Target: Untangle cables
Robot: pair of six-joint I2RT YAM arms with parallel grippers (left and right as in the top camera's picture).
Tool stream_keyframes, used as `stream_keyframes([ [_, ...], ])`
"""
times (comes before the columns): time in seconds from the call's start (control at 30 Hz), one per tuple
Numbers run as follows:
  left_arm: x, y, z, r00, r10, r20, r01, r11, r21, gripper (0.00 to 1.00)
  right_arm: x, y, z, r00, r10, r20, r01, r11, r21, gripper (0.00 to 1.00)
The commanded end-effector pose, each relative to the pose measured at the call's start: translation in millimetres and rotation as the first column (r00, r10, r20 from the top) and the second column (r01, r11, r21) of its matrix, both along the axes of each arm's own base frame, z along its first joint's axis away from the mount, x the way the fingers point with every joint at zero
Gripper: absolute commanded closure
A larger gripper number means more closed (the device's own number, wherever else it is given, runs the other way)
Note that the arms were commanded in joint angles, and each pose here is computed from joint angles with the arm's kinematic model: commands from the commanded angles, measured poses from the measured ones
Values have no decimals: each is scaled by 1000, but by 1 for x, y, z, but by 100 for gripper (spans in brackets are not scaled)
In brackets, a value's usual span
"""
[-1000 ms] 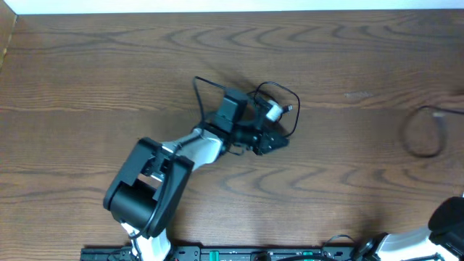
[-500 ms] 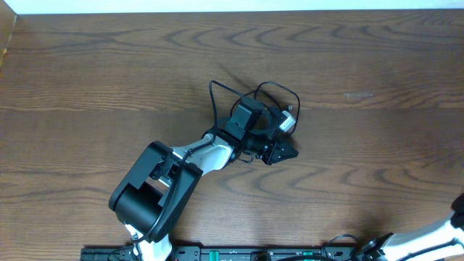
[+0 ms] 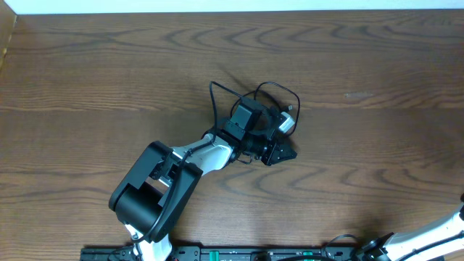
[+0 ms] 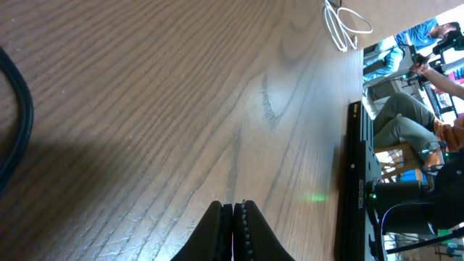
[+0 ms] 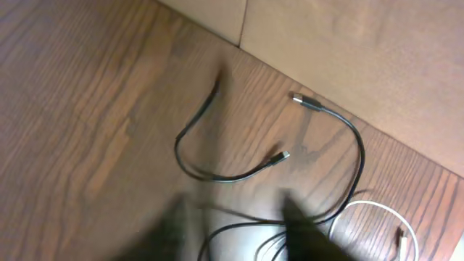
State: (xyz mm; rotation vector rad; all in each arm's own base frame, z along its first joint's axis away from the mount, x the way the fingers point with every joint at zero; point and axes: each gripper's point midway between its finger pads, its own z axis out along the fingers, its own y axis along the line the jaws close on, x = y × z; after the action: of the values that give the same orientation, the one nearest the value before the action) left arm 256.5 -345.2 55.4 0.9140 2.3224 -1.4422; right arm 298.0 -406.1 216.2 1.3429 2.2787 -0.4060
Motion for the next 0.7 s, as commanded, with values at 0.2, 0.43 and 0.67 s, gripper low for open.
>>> stream_keyframes([
  [0.2, 4, 7, -9, 999, 35, 16, -36, 997, 64, 92, -2, 9, 1, 996, -79, 40, 77, 996, 55, 1],
  [0.43, 14, 12, -13, 996, 71, 48, -76, 993, 94, 91, 25, 44, 40, 976, 15, 217, -37, 994, 98, 1],
  [0.67, 47, 39, -4, 983, 168, 72, -174, 982, 80, 91, 59, 104, 41, 952, 216, 216, -251, 956, 150, 1],
])
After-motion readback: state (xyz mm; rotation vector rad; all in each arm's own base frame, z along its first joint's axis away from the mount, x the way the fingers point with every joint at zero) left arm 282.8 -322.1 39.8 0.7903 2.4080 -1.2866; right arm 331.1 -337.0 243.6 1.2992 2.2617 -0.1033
